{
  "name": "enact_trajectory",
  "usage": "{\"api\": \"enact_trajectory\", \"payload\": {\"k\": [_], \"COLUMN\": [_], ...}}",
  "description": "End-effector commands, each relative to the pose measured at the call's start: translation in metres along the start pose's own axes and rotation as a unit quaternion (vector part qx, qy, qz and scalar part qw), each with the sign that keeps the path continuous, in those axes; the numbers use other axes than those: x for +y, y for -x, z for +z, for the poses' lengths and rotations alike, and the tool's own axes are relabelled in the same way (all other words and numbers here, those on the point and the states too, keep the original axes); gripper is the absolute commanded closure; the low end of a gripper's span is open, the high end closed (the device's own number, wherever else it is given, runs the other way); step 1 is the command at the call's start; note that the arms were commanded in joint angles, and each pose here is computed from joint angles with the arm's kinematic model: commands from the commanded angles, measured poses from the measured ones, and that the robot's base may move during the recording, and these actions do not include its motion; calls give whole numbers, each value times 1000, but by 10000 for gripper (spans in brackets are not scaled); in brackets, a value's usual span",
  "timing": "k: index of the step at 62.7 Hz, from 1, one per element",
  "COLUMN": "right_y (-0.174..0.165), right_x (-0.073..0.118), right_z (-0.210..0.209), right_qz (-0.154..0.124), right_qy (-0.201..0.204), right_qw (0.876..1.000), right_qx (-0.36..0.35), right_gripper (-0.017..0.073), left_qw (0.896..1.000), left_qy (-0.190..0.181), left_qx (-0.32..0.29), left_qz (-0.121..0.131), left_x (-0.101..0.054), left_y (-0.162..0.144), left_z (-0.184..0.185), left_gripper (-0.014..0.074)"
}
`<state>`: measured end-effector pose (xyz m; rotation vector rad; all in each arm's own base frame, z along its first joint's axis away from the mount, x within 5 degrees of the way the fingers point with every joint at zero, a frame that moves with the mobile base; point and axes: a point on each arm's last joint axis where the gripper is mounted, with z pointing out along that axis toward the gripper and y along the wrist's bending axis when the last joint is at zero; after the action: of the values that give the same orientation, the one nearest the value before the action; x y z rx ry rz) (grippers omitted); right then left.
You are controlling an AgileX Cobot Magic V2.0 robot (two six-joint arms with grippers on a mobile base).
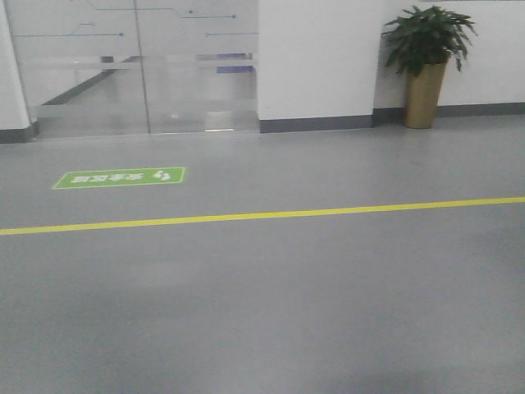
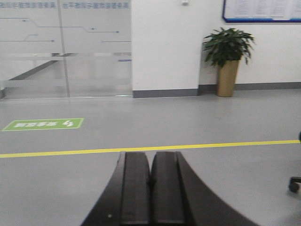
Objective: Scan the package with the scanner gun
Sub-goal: 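Drive the base forward along the floor past the blue bin shelves, then turn the base and approach the red-framed table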
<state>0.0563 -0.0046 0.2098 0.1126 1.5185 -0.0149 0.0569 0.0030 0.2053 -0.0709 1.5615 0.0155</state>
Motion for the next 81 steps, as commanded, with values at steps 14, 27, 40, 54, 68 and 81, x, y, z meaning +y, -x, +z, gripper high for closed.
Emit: {"api": "enact_trajectory", "payload": {"k": [14, 27, 40, 54, 68, 81], "right_y": [2, 2, 2, 2, 2, 2], "right_x": [0, 0, 0, 0, 0, 0], "right_z": [0, 0, 0, 0, 0, 0], "right_qz": [1, 1, 1, 1, 1, 1], "right_qy": [0, 0, 0, 0, 0, 0], "right_qw": [1000, 1000, 1000, 1000, 1000, 1000], "right_qx": [-10, -10, -10, -10, -10, -10], "right_gripper": [727, 727, 727, 727, 727, 727], "left_qw": [1000, 1000, 1000, 1000, 1000, 1000], "left_qy": [-1, -1, -1, -1, -1, -1], "left_qx": [-11, -11, -11, -11, -11, -11], "left_qz": [0, 0, 0, 0, 0, 0], "left_x": [0, 0, 0, 0, 0, 0], "left_y": [3, 3, 3, 3, 3, 3], "left_z": [0, 0, 0, 0, 0, 0], "left_gripper": [688, 688, 688, 688, 688, 688]}}
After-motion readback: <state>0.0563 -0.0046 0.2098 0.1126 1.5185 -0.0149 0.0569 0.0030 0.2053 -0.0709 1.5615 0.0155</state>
